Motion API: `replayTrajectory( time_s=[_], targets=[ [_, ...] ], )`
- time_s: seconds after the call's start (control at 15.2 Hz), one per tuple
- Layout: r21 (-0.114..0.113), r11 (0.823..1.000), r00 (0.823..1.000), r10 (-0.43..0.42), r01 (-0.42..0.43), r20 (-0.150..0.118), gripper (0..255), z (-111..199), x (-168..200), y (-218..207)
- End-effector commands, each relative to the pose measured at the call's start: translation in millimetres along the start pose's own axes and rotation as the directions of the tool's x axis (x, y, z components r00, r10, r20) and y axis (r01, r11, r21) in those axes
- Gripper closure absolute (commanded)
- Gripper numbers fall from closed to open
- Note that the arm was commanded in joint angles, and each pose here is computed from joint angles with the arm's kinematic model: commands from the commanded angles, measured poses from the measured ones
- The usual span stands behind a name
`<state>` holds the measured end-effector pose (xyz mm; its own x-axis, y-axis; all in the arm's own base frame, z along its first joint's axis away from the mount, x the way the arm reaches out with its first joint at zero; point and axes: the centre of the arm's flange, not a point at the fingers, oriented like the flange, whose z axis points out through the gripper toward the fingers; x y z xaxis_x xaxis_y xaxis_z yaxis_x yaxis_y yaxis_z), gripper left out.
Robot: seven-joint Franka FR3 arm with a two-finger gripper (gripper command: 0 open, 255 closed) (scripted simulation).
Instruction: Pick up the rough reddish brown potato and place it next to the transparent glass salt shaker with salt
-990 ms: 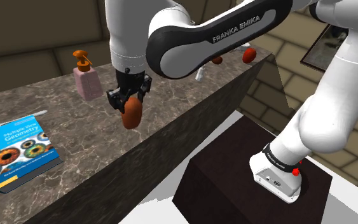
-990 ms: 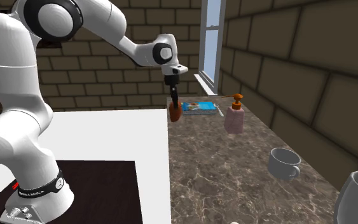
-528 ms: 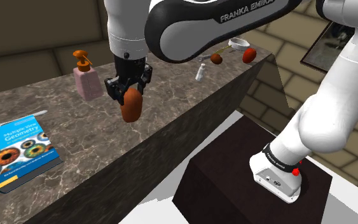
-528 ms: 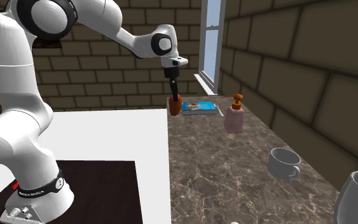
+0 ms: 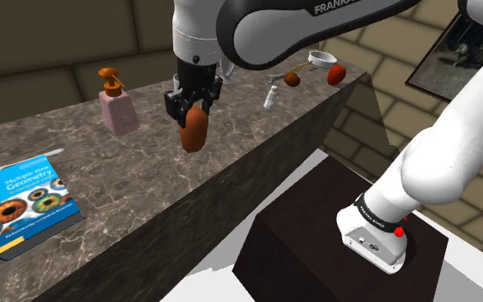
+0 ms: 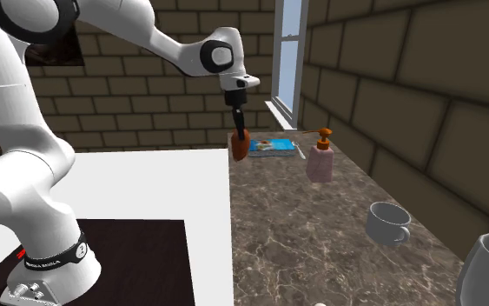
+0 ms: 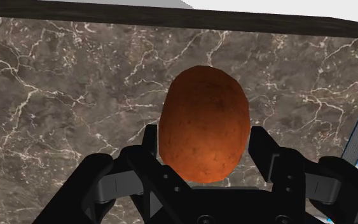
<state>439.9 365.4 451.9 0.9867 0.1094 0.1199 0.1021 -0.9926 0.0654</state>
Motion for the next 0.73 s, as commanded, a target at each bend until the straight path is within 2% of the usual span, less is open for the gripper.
replayTrajectory(
  time_s=[0.0, 0.66],
  targets=[
    [0.001, 1.000, 1.000, -0.001, 0.001, 0.000, 255, 0.0, -0.1, 26.8],
    [0.001, 1.000, 1.000, -0.001, 0.001, 0.000, 255, 8.6, -0.6, 158.5]
  ],
)
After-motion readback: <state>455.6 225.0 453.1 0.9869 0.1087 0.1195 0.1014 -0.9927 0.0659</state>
